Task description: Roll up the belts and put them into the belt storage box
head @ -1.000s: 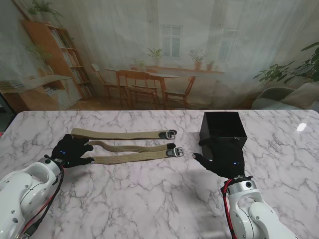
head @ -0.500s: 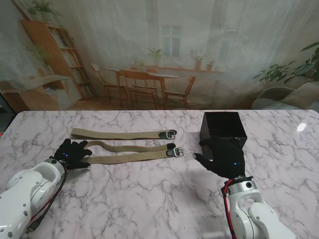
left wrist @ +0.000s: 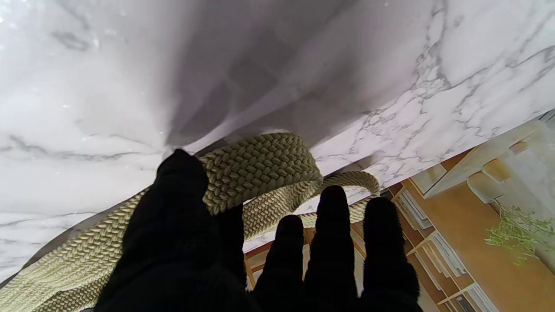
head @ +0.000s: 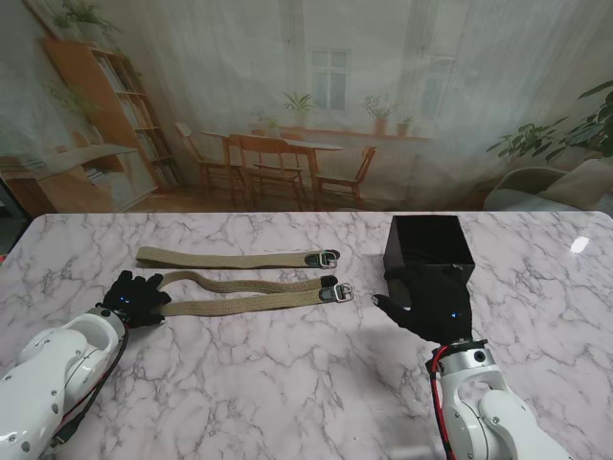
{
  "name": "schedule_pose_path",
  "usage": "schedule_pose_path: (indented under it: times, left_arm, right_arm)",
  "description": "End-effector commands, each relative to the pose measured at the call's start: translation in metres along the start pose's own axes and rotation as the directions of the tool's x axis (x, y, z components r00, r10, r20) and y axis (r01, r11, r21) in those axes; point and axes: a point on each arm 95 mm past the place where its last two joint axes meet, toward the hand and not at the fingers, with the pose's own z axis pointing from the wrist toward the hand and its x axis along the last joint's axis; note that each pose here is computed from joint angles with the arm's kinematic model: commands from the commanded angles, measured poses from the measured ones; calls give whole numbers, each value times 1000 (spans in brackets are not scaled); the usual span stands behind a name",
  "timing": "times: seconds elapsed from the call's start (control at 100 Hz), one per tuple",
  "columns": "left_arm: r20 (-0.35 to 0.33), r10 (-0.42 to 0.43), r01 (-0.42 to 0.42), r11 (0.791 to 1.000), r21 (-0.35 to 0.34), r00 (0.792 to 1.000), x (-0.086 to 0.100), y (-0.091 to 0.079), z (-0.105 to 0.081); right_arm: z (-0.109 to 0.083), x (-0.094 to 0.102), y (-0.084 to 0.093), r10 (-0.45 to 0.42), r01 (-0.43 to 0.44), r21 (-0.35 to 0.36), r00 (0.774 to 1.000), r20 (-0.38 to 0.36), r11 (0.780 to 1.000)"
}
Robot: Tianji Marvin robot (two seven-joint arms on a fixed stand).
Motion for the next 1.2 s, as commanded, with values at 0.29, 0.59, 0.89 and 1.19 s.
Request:
schedule_pose_path:
  times: [0.29,0.59,0.89,1.19]
  left_arm:
    - [-9,24,-25,998,-61,1000,4,12,-1]
    - [-54,71,-68,996,52,996,4,-10,-28]
    - [-128,143,-107,961,255,981,6,-51,-62]
    - [-222,206,-102,908,405,953,22,-90,-84]
  right_arm:
    - [-4,-4,-1,7,-7,-9,1000,18,1000]
    - [-6,-6,1,17,-16,-15,1000,12,1000]
    - [0,2,-1,16,-12,50,996,-83,999]
    - [15,24,5,62,-34,142,979,-194,989]
